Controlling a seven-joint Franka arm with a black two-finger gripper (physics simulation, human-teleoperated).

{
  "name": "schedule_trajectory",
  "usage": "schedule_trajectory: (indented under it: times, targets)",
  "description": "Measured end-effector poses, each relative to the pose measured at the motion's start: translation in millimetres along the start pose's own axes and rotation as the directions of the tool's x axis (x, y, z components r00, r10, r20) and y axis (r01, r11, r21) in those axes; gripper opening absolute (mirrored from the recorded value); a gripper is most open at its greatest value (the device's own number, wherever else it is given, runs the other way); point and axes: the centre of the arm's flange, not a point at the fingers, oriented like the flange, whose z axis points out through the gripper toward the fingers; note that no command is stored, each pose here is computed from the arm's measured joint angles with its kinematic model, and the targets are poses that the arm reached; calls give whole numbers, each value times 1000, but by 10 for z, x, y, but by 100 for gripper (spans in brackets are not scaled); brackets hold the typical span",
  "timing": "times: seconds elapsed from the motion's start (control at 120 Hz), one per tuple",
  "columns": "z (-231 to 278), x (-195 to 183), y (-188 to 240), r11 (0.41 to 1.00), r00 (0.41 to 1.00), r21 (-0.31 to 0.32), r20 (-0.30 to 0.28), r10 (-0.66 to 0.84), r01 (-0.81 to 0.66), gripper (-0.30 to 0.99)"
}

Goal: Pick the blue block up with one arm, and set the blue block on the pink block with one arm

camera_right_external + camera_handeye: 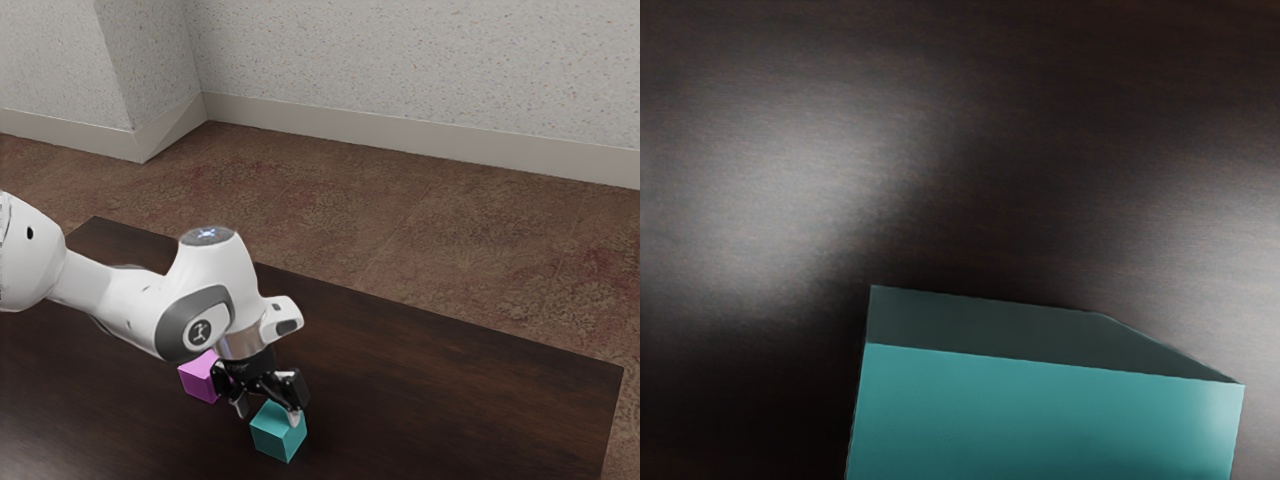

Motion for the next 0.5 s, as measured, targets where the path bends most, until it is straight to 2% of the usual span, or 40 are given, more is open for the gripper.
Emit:
schedule_trajectory:
  times: [0.292, 0.5]
  targets:
    - [154, 60, -75, 1000, 1000, 4, 4, -17, 17, 69]
    - [254, 1, 35, 1000, 1000, 12, 13, 13, -13, 69]
